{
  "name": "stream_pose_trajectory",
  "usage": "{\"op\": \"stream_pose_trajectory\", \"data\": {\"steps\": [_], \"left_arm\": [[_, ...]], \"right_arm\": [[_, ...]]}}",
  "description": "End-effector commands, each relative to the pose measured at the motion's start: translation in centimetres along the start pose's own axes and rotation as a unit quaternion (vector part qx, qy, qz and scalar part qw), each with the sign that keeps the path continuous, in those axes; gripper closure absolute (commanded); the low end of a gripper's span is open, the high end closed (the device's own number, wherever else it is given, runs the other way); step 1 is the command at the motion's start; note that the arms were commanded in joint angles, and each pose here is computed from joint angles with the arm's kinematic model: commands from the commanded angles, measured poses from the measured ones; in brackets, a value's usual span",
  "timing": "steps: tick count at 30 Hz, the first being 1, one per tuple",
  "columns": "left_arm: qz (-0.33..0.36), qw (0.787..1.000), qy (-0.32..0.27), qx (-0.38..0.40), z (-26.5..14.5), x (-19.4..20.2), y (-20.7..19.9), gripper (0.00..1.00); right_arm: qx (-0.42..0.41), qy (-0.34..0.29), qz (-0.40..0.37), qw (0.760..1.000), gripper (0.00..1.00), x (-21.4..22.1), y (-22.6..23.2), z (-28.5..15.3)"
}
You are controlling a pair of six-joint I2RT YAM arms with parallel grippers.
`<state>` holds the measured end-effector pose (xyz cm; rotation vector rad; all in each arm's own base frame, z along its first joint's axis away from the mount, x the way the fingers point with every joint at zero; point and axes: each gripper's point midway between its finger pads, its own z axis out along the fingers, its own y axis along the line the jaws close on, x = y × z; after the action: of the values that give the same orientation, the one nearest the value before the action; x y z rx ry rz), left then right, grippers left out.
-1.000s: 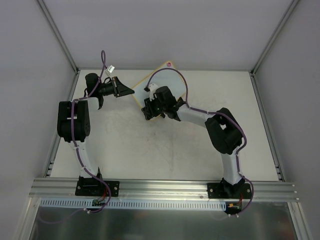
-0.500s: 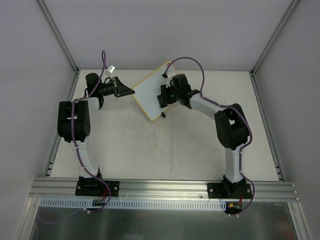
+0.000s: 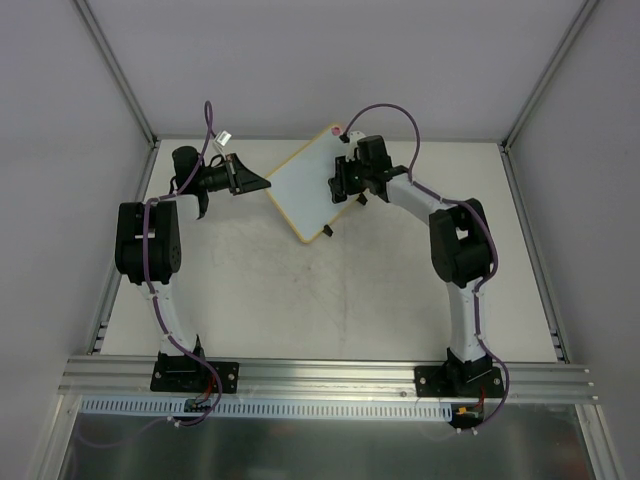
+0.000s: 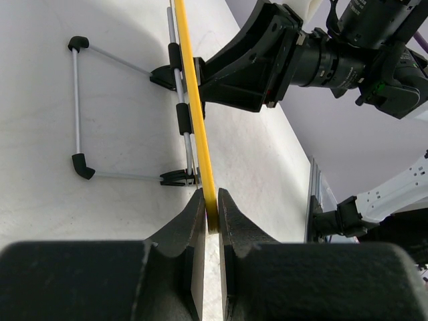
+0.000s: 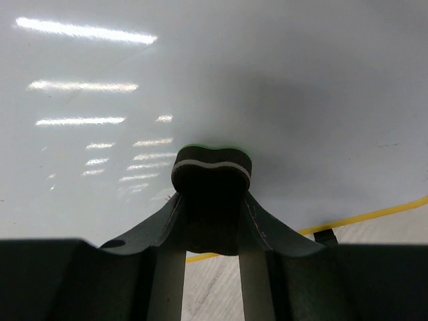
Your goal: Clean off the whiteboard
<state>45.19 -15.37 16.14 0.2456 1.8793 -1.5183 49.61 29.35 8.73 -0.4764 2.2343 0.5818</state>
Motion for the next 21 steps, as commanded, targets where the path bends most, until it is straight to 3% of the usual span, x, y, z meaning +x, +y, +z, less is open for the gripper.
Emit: {"op": "stream_pose_trajectory", "data": {"steps": [1,9,21], "left_arm": [[0.029,0.997,0.040,0.054,0.4,1.4,-3.5,1.00],[0.030,0.997,0.040,0.055,0.5,1.2,-3.6,1.00],[0.031,0.997,0.038,0.053,0.4,1.1,-3.6,1.00]], "right_arm": [[0.022,-0.003,0.009,1.000,1.00,-0.7,-1.9,0.1],[-0.008,0.018,0.003,1.000,1.00,0.4,-0.3,-0.1],[-0.057,0.078,-0.025,0.995,1.00,4.9,6.0,0.3]]}}
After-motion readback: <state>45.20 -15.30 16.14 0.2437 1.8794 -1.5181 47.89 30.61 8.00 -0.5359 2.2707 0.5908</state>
